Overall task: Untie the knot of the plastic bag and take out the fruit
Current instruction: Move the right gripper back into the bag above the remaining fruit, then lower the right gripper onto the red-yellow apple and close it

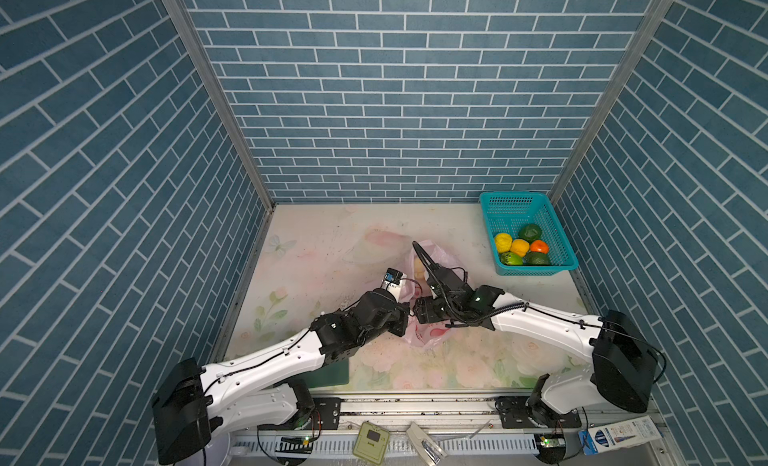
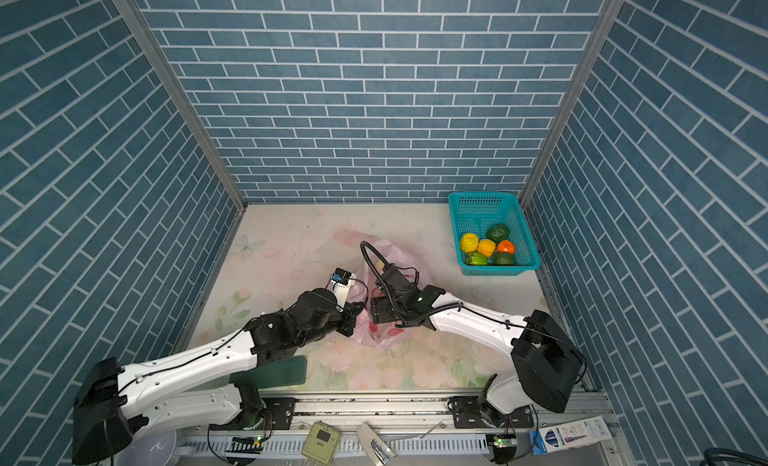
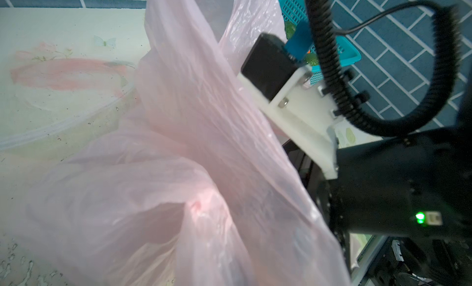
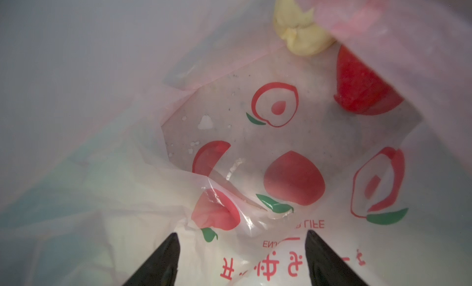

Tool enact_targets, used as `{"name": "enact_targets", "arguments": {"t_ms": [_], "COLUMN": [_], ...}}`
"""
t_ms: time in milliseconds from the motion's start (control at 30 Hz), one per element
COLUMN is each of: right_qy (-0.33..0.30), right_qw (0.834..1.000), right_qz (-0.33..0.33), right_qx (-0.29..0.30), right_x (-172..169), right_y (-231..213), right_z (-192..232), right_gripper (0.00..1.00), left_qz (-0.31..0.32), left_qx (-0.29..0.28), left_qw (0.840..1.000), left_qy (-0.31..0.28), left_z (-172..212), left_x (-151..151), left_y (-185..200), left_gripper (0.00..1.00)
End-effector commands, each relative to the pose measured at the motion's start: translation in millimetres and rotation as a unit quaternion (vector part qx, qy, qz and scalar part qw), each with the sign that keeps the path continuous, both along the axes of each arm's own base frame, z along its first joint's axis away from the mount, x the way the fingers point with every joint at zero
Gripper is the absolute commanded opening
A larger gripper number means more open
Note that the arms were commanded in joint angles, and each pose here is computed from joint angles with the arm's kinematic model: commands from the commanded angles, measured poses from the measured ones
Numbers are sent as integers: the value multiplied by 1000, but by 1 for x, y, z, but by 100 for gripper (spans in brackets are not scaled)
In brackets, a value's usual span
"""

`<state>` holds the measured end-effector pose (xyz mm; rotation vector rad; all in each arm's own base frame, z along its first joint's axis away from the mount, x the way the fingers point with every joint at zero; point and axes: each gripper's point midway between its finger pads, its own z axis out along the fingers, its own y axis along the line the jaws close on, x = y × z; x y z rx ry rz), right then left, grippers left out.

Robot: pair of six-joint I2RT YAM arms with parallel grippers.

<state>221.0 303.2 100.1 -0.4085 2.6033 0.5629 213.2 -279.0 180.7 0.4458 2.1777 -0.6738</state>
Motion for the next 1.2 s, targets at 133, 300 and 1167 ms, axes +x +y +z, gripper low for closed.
{"name": "enact_targets", "arguments": {"t_ms": [133,300,1167], "right_qy": [18,27,-35], "right_qw": [1000,1000,960], "right_qz": [-3,-7,-262], "right_qx": [-3,-10,90], "right_x": [3,16,143], "right_y": [10,18,-23], "right_z": [-25,-36,-29], "right_gripper": [77,78,82], "left_qz": [4,-1,-21], "left_qx": [-19,-20,13], "left_qw": [1000,1000,1000], "left_qy": [-17,-17,-14], "left_z": [18,17,-1], "left_x": [2,-2,-23], "left_y": [-3,-4,-24], "left_gripper": [0,0,0]}}
